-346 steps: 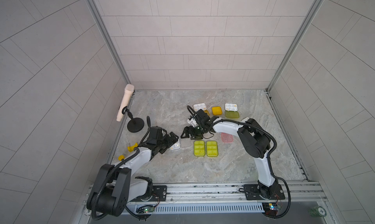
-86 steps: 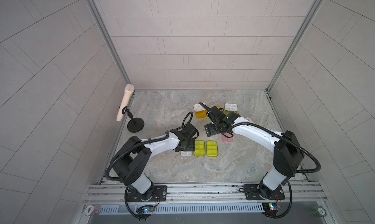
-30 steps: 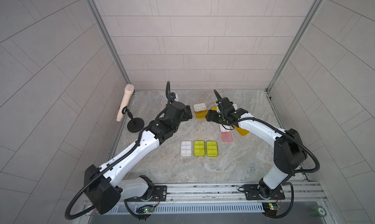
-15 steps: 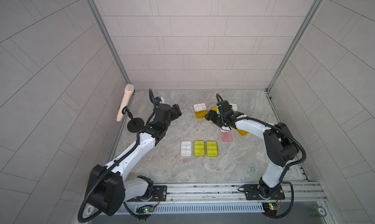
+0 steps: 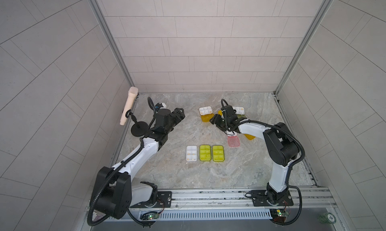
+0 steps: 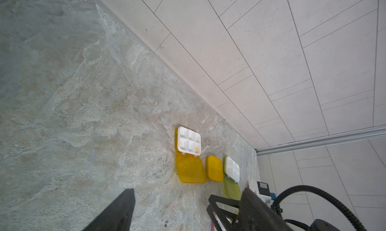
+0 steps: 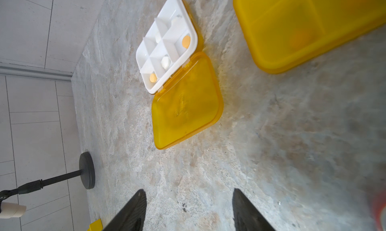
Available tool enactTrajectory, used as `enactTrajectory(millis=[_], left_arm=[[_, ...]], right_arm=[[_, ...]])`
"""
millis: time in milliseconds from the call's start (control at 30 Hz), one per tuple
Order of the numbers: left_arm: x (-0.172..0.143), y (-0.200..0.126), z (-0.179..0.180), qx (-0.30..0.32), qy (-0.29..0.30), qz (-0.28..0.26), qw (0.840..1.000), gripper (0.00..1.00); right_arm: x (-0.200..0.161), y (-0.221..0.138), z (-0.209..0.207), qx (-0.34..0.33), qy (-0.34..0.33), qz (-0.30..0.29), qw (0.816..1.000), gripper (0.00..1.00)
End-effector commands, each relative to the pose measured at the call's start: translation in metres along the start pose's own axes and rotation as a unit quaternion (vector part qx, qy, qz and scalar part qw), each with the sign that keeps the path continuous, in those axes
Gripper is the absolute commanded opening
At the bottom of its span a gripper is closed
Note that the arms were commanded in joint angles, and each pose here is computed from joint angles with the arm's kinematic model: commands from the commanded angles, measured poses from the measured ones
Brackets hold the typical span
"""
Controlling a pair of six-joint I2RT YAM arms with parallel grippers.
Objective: Close pillboxes
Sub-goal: Adjust the pillbox at the center of the board.
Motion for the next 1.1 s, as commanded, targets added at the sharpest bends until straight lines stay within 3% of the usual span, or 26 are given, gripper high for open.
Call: enactTrajectory(millis=[0, 400, 1067], left_arm=[[0.003, 0.003, -0.004, -0.029, -0.018, -0.005, 0.999, 0.83], [0.004, 0.016, 0.002, -0.049, -0.047, 0.02, 0.997, 0.81], [0.005, 0.022, 0.003, -0.056, -0.06, 0.032, 0.996, 0.81]], right_arm=[[0.01, 0.006, 0.009, 0.016, 0.014, -0.015, 1.0, 0.67], [0.014, 0.022, 0.009, 0.025, 0.033, -0.023, 0.999, 0.68], [0.02, 0.043, 0.012, 0.033, 0.065, -0.03, 0.997, 0.48]])
Point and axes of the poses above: each gripper's point midway between its finger pads, its own y axis out along the fingers, its own z axis along the line the jaws close on, x = y × z, the point moved 2 cm from there along -y, back along the fingers, and after that the axes turned 5 degrees about y, right-handed, at the moved point
